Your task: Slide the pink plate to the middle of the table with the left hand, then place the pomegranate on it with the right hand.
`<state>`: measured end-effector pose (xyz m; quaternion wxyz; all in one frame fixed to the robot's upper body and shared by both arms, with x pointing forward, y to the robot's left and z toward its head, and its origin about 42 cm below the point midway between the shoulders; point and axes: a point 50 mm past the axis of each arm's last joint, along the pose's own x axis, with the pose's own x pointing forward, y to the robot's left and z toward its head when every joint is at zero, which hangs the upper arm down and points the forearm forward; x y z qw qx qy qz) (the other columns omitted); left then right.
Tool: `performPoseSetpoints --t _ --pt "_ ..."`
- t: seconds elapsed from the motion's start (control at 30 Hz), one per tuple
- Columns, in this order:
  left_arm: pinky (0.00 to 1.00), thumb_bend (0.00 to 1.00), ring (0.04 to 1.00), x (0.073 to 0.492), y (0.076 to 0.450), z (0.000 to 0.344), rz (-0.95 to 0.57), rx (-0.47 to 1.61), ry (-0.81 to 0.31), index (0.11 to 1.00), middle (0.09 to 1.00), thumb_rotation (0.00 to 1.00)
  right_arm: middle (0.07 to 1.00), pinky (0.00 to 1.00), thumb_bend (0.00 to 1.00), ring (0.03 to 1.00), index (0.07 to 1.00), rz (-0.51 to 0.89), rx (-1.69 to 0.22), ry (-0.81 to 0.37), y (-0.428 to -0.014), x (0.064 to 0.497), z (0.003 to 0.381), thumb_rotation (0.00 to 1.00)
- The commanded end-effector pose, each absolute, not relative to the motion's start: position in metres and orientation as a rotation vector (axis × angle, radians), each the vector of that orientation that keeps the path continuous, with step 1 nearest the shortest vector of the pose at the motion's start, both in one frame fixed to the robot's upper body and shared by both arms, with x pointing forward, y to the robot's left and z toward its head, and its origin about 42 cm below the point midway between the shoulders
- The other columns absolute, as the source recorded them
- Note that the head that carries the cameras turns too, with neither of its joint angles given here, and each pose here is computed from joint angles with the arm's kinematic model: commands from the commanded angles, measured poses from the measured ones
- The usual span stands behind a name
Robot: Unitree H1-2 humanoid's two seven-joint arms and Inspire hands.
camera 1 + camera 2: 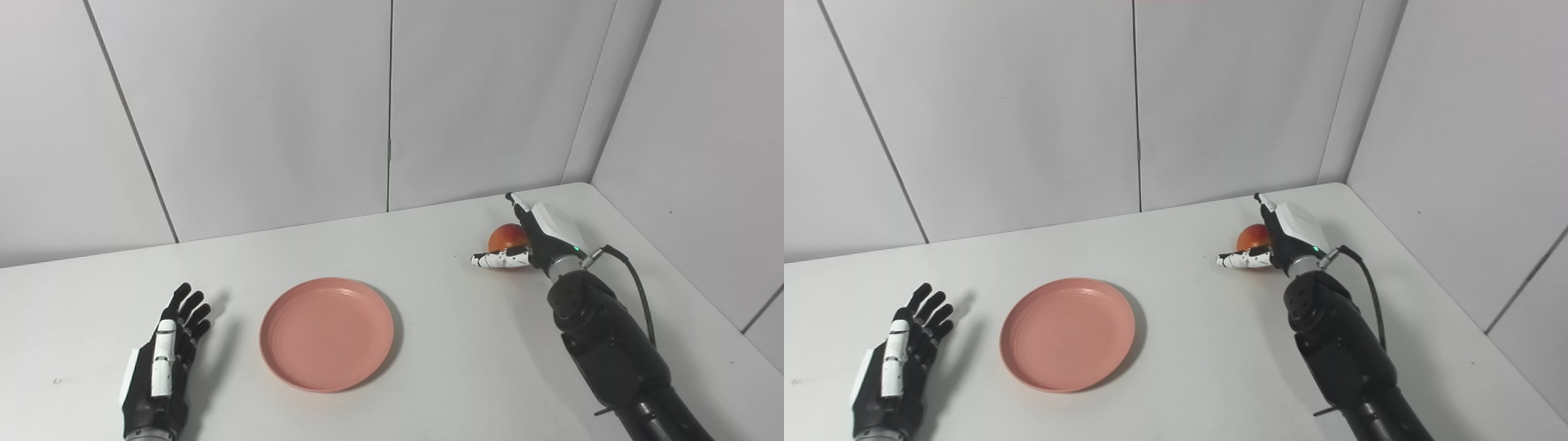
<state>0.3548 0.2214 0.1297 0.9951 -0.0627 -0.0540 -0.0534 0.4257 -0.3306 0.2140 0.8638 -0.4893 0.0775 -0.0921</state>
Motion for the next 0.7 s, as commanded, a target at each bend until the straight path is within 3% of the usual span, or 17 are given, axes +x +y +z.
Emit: performPoseSetpoints --t 0.0,0.47,0.67 --pt "0.92 0.37 0.907 0.357 0.22 0.139 -0.112 -0.13 -0.149 0.903 0.921 1.0 0.942 0.76 1.0 0.874 0.953 -0.246 -1.061 0.057 -0.339 0.436 0.248 0.41" --pt "0.92 0.37 0.908 0.357 0.22 0.14 -0.107 -0.137 -0.144 0.903 0.921 1.0 0.921 0.76 1.0 0.876 0.919 -0.226 -1.055 0.097 -0.343 0.448 0.244 0.34" --pt "0.92 0.37 0.905 0.357 0.221 0.139 -0.114 -0.134 -0.148 0.903 0.921 1.0 0.867 0.71 1.0 0.818 0.856 -0.234 -1.074 0.108 -0.344 0.455 0.239 0.24"
